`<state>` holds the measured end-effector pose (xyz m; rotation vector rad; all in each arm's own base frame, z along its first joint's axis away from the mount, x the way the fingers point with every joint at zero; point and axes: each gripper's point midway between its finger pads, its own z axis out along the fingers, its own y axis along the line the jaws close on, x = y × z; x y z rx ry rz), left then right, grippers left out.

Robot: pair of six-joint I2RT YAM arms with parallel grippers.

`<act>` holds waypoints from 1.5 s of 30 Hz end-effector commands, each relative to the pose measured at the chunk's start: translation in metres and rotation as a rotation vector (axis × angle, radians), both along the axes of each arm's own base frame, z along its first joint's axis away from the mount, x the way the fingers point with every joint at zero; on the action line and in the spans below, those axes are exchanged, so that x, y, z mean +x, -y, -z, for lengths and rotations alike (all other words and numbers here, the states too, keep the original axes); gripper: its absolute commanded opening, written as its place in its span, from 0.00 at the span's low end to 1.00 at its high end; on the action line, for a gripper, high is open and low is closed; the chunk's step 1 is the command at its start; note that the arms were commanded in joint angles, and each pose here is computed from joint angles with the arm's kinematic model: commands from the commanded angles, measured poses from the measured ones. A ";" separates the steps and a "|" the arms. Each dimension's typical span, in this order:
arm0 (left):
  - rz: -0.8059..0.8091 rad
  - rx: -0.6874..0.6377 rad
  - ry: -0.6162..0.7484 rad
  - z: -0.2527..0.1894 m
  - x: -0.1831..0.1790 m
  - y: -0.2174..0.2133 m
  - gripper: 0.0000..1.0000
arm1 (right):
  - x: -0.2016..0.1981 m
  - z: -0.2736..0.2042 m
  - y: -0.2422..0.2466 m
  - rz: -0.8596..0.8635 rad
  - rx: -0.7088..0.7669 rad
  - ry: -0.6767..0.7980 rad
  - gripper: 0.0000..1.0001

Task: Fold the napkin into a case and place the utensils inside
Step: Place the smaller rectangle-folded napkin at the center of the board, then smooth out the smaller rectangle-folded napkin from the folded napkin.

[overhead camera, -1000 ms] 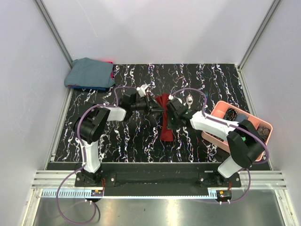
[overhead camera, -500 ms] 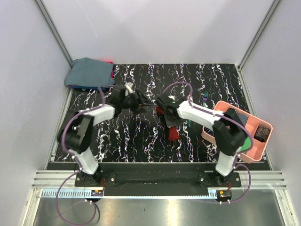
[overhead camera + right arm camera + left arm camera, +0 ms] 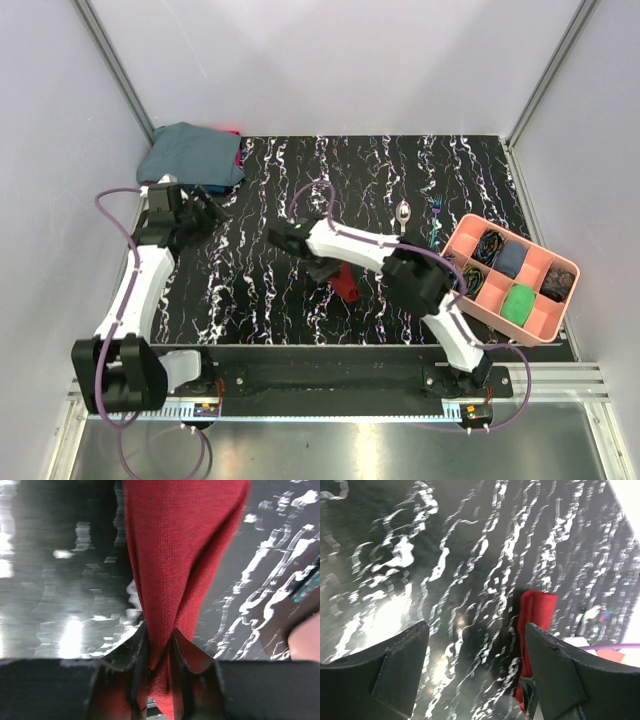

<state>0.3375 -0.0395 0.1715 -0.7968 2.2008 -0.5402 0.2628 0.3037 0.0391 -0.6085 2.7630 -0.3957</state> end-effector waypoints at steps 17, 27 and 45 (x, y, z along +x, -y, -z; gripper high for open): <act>0.424 -0.168 0.142 -0.016 -0.020 0.068 0.58 | -0.027 -0.094 -0.029 0.054 0.558 0.039 0.83; 0.655 -0.450 0.091 0.032 0.025 0.189 0.31 | -0.018 -0.095 -0.032 -0.057 1.157 -0.135 0.31; 0.570 -0.451 -0.135 0.129 0.090 0.220 0.26 | -0.058 0.009 -0.045 -0.049 1.341 -0.420 0.15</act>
